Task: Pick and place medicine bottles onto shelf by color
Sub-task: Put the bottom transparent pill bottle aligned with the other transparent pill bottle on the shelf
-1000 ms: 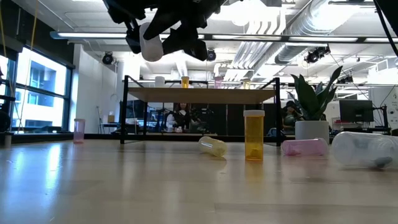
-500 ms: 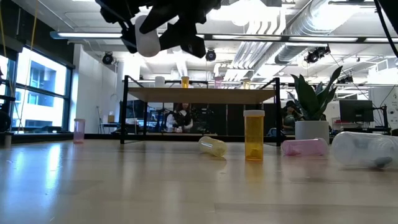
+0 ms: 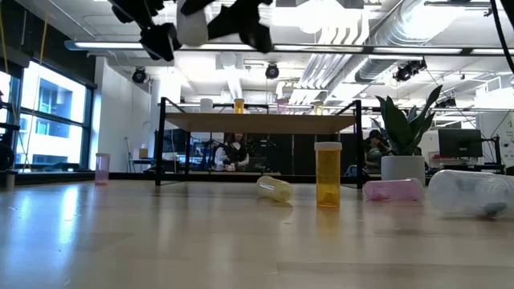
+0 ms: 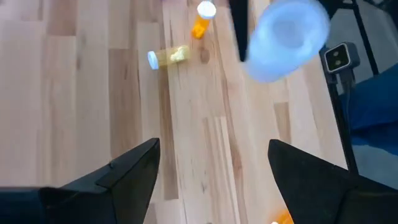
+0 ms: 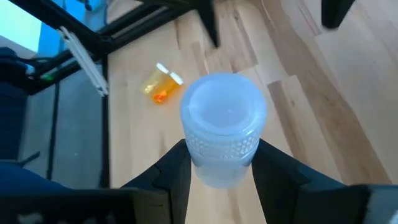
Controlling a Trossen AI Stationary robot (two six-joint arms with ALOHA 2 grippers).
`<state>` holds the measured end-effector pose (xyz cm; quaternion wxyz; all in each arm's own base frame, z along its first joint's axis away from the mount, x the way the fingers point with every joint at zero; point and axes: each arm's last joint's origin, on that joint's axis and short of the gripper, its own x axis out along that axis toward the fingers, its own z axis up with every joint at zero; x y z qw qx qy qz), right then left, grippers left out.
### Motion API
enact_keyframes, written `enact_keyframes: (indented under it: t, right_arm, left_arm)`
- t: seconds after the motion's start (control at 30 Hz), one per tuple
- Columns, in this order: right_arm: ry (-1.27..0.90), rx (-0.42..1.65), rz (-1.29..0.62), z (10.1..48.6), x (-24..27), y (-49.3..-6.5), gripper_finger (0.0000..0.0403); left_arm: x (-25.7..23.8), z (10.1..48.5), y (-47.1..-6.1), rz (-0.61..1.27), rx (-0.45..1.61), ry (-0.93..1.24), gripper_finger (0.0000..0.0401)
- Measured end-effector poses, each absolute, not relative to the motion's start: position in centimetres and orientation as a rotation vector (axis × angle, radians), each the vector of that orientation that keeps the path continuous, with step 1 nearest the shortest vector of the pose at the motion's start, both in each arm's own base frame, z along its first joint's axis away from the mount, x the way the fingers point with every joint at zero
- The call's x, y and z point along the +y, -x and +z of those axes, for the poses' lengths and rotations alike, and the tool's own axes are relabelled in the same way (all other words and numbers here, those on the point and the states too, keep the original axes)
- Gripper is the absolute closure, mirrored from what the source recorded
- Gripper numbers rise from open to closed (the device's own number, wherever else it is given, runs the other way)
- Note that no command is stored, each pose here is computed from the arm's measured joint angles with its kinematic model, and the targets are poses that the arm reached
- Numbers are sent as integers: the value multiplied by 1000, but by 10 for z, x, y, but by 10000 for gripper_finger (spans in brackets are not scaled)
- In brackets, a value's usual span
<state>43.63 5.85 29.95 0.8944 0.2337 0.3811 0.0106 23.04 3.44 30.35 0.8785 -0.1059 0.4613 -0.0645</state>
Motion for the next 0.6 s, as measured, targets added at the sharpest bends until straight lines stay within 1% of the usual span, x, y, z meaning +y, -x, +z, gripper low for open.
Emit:
enact_keyframes:
  t: [0.3, 0.6]
  right_arm:
    - [-468, 753, 37, 307, 57, -435, 269]
    - [-462, 729, 38, 308, 40, -438, 269]
  left_arm:
    - [31, 322, -215, -141, 856, 198, 112]
    - [33, 322, -234, -127, 774, 223, 112]
